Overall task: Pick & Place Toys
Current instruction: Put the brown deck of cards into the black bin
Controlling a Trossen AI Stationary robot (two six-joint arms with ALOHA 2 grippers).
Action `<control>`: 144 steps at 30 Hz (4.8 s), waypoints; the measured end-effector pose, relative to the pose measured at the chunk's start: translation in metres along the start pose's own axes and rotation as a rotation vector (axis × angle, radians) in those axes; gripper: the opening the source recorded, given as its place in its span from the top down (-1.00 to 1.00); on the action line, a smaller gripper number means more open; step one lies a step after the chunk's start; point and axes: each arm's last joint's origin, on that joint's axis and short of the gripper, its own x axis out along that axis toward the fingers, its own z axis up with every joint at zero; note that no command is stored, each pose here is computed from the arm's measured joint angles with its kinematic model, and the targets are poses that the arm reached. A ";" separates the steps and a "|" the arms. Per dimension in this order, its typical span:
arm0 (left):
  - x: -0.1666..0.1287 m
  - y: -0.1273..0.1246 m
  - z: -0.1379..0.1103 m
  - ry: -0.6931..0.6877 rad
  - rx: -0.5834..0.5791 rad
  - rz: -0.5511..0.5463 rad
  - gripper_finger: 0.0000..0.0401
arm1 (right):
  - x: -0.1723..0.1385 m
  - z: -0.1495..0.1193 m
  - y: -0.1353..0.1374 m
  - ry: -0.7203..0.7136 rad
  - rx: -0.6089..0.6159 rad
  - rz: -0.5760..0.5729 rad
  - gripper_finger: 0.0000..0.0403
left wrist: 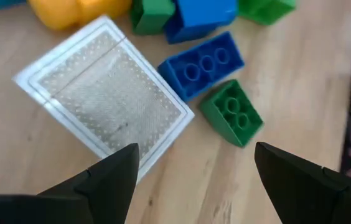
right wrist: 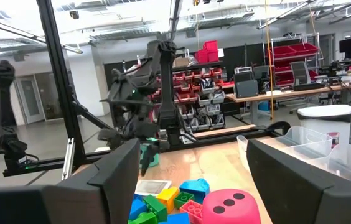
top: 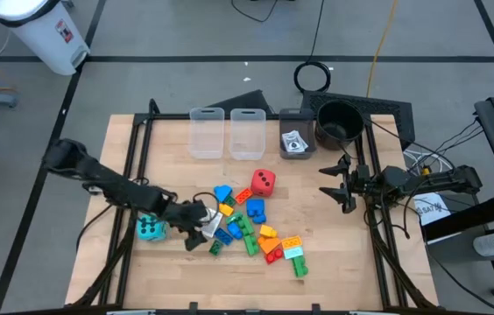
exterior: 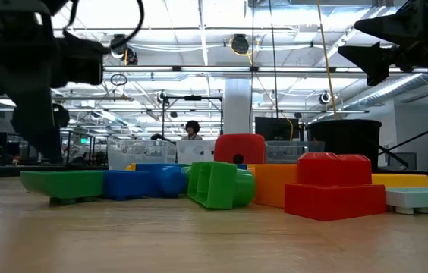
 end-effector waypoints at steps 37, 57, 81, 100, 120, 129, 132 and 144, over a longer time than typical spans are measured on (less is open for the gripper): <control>-0.029 0.021 0.032 0.225 -0.046 0.600 -0.62 | 0.000 0.000 0.000 -0.004 0.001 0.000 -0.32; -0.002 0.030 0.033 0.347 -0.123 0.585 -0.62 | 0.000 0.000 0.000 -0.001 0.000 0.000 -0.32; -0.011 0.024 0.031 0.293 -0.207 0.576 -0.65 | 0.000 0.000 0.000 0.000 0.000 0.000 -0.33; -0.005 0.012 0.020 0.200 -0.151 0.599 -0.95 | 0.000 0.000 0.000 -0.001 0.000 0.000 -0.33; 0.020 0.042 -0.007 0.171 -0.049 0.511 -0.53 | 0.000 0.000 0.000 0.000 0.000 0.000 -0.32; 0.005 0.033 -0.003 0.130 0.023 0.568 -0.53 | 0.000 0.000 0.000 0.000 0.000 0.000 -0.32; -0.007 0.020 0.009 0.011 0.110 0.587 -0.53 | 0.000 0.000 0.000 0.000 0.000 0.000 -0.33; -0.031 -0.009 0.049 -0.190 0.626 0.780 -0.53 | 0.000 0.005 0.001 -0.047 0.008 0.005 -0.33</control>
